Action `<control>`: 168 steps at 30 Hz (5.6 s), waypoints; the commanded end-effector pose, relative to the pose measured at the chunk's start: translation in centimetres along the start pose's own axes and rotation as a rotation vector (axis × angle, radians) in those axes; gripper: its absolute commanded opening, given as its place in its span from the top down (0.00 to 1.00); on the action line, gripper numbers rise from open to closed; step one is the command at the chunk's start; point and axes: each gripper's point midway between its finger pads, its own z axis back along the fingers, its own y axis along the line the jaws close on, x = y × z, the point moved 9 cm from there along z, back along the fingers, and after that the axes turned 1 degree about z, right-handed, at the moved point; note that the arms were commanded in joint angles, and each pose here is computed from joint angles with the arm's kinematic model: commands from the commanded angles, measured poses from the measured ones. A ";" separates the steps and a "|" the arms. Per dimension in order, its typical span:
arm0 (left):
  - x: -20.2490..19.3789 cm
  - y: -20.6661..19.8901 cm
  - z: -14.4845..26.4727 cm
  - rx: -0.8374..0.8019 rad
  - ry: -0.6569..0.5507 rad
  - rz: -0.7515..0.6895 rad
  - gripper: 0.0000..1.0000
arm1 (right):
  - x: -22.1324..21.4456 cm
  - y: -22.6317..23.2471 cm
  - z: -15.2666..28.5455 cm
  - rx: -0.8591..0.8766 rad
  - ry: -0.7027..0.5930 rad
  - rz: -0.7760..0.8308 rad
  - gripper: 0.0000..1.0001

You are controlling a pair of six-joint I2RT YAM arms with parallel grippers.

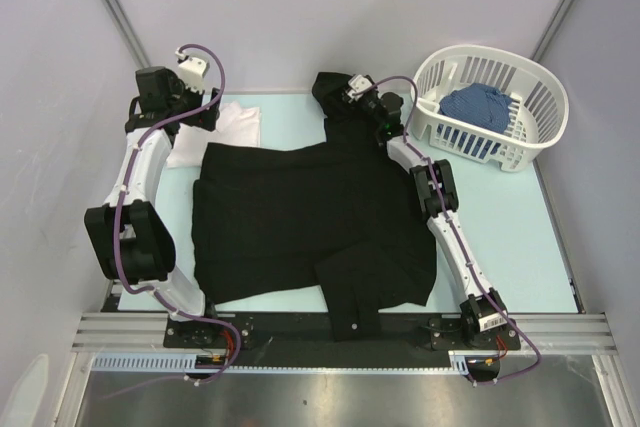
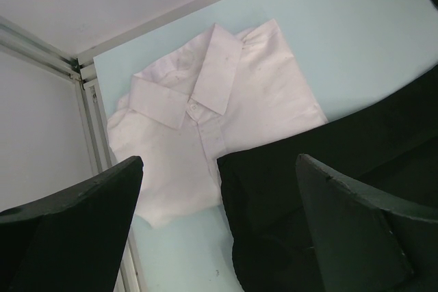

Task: Fold and stack the long sleeve shirts
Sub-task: Fold the shirt

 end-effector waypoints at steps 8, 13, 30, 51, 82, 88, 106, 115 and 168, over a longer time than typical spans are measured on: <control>2.1 1.0 0.5 0.025 -0.055 -0.027 0.01 | 3.6 0.0 -1.6 0.020 -0.146 0.127 0.46; 2.1 1.1 0.6 0.030 -0.054 -0.024 0.01 | 4.0 0.0 -1.8 0.021 -0.155 0.164 0.87; 4.1 0.4 0.8 -0.083 -0.113 -0.042 0.00 | 19.4 -5.7 4.9 0.258 0.078 0.483 1.00; 1.2 -3.1 4.8 -0.162 -0.039 0.037 0.01 | 24.5 6.2 21.2 1.122 1.232 -0.401 1.00; -2.3 -5.8 -0.5 -0.491 0.117 0.021 0.10 | 15.9 -0.2 20.7 0.528 0.992 -0.997 0.24; -2.9 -6.4 -0.4 -0.516 0.133 0.001 0.09 | 15.0 -0.7 15.5 0.510 0.866 -0.906 0.18; -4.2 -7.0 0.0 -0.539 0.168 -0.007 0.09 | 14.4 2.5 17.4 0.832 0.907 -0.941 0.28; -3.9 -7.0 0.2 -0.534 0.163 -0.007 0.09 | 16.1 2.0 19.1 0.897 0.918 -1.043 0.78; 8.5 -27.7 -4.9 -0.833 -0.173 0.091 1.00 | 31.2 -5.3 15.4 -0.089 0.566 -1.585 0.74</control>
